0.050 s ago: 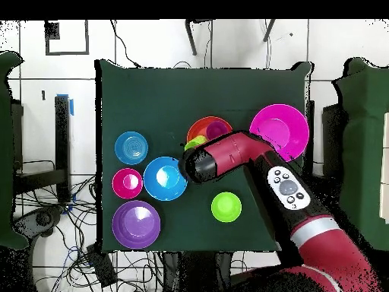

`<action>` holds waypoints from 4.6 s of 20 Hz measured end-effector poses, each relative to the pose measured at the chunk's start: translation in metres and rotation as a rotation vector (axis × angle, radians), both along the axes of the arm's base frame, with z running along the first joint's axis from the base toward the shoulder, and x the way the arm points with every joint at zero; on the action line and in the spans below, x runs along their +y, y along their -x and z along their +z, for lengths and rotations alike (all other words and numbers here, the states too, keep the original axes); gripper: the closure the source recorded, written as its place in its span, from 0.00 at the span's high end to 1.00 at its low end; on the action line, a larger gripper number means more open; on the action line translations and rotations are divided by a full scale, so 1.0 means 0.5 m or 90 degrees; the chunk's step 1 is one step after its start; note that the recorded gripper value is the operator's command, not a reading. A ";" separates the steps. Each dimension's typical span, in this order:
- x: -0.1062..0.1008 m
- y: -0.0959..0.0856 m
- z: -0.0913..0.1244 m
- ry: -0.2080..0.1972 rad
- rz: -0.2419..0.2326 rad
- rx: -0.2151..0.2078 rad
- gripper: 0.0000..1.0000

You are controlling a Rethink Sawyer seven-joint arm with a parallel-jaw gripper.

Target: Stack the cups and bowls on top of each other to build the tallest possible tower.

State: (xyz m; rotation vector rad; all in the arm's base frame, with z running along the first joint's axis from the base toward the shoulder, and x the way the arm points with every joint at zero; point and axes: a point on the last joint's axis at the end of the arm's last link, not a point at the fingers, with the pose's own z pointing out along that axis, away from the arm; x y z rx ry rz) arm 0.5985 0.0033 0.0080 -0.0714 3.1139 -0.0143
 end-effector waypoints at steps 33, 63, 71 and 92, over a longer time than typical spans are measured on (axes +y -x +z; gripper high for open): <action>-0.089 -0.062 0.045 0.180 0.070 -0.108 1.00; -0.024 -0.083 0.049 0.132 0.019 -0.100 1.00; -0.024 -0.071 0.090 0.133 0.014 -0.104 1.00; -0.044 -0.054 0.165 0.132 -0.016 -0.115 1.00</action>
